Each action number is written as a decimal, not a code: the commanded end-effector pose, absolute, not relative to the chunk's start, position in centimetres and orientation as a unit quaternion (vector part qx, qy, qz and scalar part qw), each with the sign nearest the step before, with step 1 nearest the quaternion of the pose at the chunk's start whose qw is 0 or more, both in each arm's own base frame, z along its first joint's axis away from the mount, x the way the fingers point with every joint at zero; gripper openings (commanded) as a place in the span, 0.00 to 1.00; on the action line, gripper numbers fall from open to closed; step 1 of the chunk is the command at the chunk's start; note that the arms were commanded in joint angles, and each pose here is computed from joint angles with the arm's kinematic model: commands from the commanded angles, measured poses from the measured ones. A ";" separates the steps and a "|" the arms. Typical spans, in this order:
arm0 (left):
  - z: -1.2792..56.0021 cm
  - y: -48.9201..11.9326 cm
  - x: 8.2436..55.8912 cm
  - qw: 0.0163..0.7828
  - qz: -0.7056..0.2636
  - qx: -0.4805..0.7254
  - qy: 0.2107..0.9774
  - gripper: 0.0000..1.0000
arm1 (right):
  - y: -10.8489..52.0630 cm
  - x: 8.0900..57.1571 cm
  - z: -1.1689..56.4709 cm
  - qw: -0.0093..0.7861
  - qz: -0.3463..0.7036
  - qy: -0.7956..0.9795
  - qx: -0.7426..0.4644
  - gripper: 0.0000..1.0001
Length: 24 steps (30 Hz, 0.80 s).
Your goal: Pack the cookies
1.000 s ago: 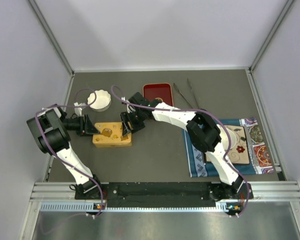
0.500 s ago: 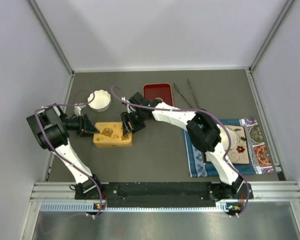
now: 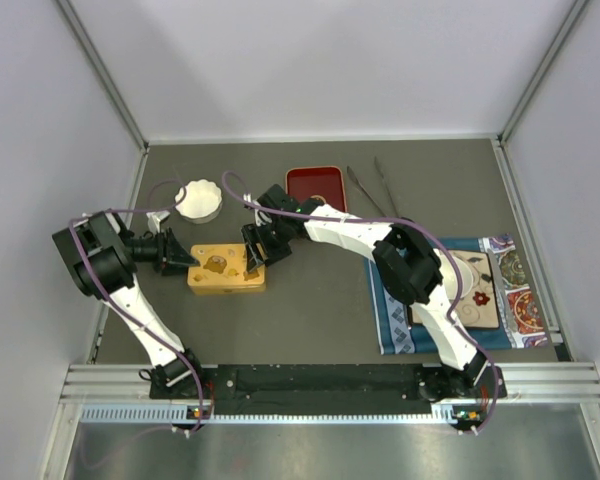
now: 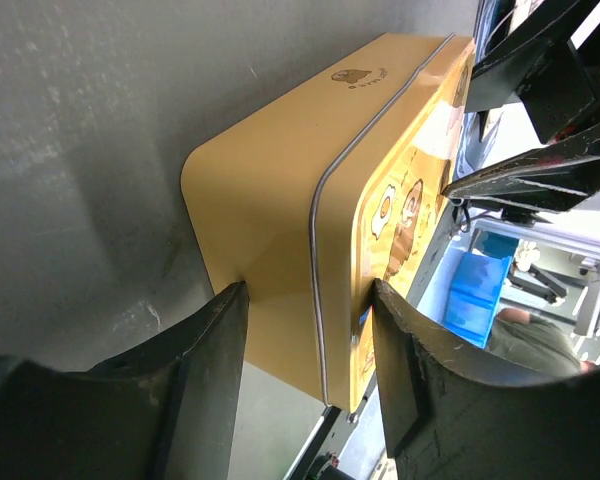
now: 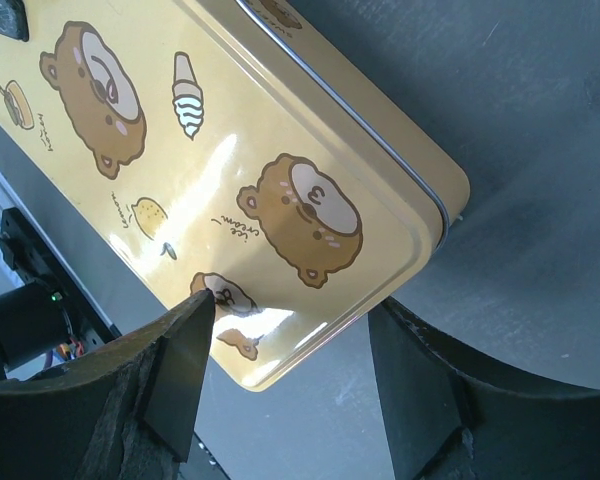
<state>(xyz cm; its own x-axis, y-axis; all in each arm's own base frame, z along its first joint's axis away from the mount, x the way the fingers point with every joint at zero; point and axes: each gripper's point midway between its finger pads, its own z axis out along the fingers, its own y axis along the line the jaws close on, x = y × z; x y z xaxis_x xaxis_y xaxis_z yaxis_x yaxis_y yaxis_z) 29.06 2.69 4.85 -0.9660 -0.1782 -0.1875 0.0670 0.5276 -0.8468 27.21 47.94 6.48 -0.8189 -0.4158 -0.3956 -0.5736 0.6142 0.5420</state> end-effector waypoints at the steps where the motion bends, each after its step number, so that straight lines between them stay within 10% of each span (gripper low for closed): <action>1: 1.9 1.1 28.3 0.089 -0.502 -0.030 0.860 0.00 | 53.3 26.4 12.8 0.177 0.436 0.821 -0.324 0.62; 24: 5.4 2.2 28.4 0.136 -0.546 -0.004 0.826 0.00 | 52.3 25.8 13.8 0.180 0.437 0.817 -0.329 0.62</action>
